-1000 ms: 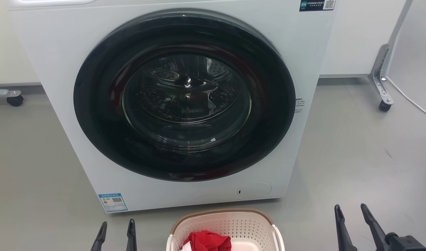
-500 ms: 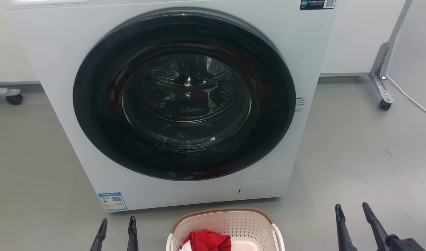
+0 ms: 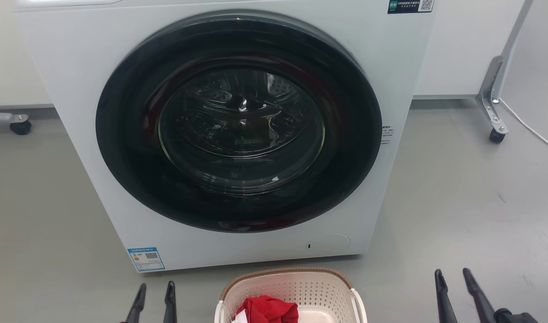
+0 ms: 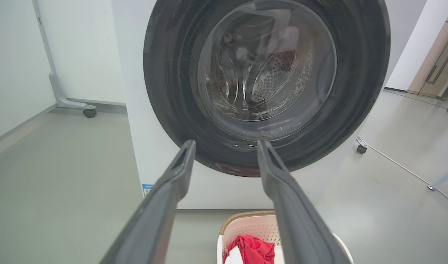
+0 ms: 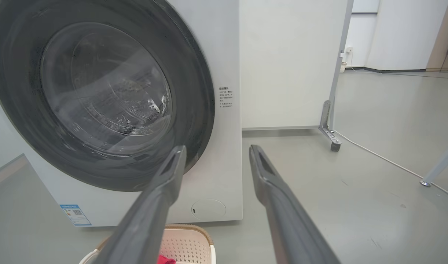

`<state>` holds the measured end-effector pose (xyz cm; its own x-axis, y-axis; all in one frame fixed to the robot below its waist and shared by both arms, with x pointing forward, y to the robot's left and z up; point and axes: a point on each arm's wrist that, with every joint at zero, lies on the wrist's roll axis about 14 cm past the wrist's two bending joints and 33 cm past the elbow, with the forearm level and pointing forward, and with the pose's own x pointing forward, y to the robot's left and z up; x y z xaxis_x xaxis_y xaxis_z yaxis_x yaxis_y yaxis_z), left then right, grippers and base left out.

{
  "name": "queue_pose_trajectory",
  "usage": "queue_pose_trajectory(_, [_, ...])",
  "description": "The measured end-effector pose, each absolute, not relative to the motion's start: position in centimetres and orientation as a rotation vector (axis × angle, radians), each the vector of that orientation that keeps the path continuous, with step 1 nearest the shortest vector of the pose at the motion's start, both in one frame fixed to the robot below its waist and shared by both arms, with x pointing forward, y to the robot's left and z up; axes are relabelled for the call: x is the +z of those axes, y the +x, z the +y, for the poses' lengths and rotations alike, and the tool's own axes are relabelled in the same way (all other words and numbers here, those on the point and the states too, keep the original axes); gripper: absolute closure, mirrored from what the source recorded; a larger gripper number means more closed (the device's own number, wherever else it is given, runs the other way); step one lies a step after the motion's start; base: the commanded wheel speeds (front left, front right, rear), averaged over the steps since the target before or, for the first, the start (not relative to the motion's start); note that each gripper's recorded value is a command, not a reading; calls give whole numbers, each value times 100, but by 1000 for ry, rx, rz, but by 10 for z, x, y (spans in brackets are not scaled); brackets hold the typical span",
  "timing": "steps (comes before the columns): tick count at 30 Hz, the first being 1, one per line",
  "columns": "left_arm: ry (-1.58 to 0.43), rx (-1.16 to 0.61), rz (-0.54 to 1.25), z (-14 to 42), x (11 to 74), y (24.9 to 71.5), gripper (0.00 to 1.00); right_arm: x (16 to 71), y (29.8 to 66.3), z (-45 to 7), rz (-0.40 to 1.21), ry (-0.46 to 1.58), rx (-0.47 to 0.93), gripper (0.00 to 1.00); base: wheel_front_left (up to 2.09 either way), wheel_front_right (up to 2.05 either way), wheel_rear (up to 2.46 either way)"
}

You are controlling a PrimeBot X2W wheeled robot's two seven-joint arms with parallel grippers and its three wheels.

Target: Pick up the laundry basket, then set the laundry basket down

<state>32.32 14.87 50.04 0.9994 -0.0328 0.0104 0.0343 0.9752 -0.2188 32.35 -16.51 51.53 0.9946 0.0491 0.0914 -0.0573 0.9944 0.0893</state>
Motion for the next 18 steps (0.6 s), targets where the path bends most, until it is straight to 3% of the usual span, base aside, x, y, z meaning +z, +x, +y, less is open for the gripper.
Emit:
queue_pose_trajectory(9, [-238,-12,83,153,473,315,100,486,316,-163,10,130,38,100,0,0,0])
queue_pose_trajectory(18, [-376,23,138,160,463,318,100,476,321,-173,70,276,-8,100,0,0,0])
